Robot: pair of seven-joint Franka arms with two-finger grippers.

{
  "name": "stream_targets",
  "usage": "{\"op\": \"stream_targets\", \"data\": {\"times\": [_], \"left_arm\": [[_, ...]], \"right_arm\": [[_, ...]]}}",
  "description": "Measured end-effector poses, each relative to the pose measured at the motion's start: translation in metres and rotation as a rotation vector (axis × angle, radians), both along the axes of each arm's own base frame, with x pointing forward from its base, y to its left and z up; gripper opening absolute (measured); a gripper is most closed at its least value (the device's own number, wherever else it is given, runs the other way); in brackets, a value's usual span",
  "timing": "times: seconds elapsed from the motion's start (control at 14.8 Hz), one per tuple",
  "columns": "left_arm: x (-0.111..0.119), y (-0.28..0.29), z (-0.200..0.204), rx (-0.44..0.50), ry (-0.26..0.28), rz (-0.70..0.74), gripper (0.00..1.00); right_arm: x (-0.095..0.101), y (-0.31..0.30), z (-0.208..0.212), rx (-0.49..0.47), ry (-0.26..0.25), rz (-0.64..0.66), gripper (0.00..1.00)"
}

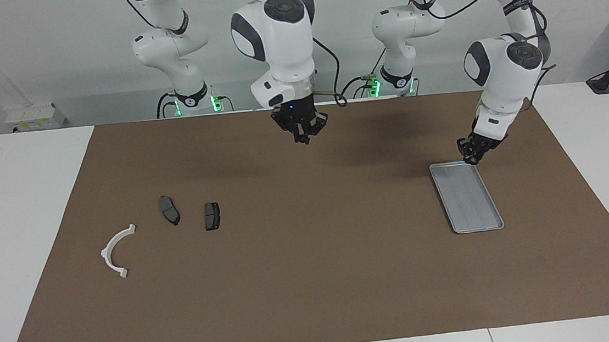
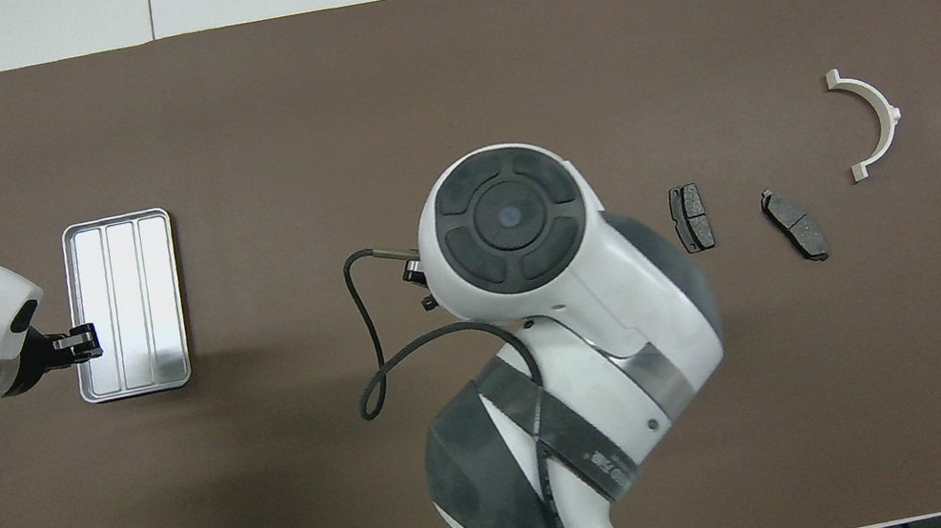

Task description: Pick bearing gear from pile to tray

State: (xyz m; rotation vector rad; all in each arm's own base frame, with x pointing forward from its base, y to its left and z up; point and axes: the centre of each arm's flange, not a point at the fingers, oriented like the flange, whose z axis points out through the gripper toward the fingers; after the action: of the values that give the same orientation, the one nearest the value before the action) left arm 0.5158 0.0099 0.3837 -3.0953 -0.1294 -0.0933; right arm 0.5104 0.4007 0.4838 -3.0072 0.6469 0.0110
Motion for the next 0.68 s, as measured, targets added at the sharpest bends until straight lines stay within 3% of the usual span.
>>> {"op": "stream_targets", "data": {"times": [0.2,0.68], "left_arm": [[-0.008,-0.009,-0.026,-0.005,-0.035,-0.006,0.35],[-0.008,-0.032,-0.059,-0.013,-0.035,-0.009,0.35]], "right_arm": [[0.015,0.017,-0.055,0.015,0.009,-0.026,0.24],[0.029,0.042,-0.185,-0.02,0.011,-0.044,0.24]]}}
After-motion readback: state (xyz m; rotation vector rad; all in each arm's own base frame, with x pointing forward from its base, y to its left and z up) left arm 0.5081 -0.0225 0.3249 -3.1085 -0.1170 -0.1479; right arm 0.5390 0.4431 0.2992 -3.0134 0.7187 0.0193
